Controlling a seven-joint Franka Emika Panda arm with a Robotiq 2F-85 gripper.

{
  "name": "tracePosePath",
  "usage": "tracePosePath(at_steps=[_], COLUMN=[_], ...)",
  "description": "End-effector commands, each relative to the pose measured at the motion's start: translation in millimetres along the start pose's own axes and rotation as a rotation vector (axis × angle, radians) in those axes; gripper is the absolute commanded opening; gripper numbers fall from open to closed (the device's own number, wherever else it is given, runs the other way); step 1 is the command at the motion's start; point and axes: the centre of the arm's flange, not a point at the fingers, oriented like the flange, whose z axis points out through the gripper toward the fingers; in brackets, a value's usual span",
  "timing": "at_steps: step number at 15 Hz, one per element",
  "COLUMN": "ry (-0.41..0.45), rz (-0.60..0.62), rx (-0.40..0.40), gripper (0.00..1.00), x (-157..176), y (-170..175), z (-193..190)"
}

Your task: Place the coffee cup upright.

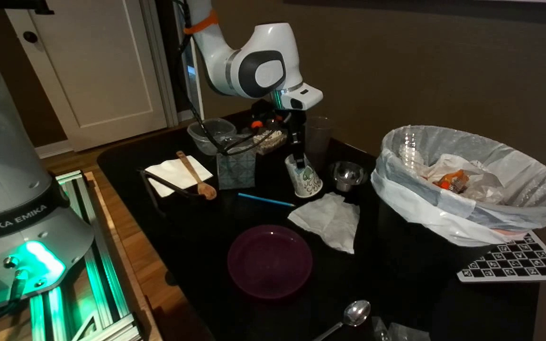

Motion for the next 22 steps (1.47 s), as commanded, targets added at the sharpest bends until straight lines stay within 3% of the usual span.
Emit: tracePosePath(at_steps=[1,2,4,8,16,22], ry=[0.013,0.012,0.004,-0.020,-0.042,-0.015], rz=[-0.002,-0.005,-0.013,-0.024,-0.053,0.020], rx=[-0.002,0.003,0.006,-0.002,-0.015,-0.043], gripper=[0.60,0.62,0.88,1.00,1.00,1.00], x=[-14,-16,-19,-28,-38,-11], y=[-3,-4,-7,-8,-5,10], z=[8,9,9,14,16,16])
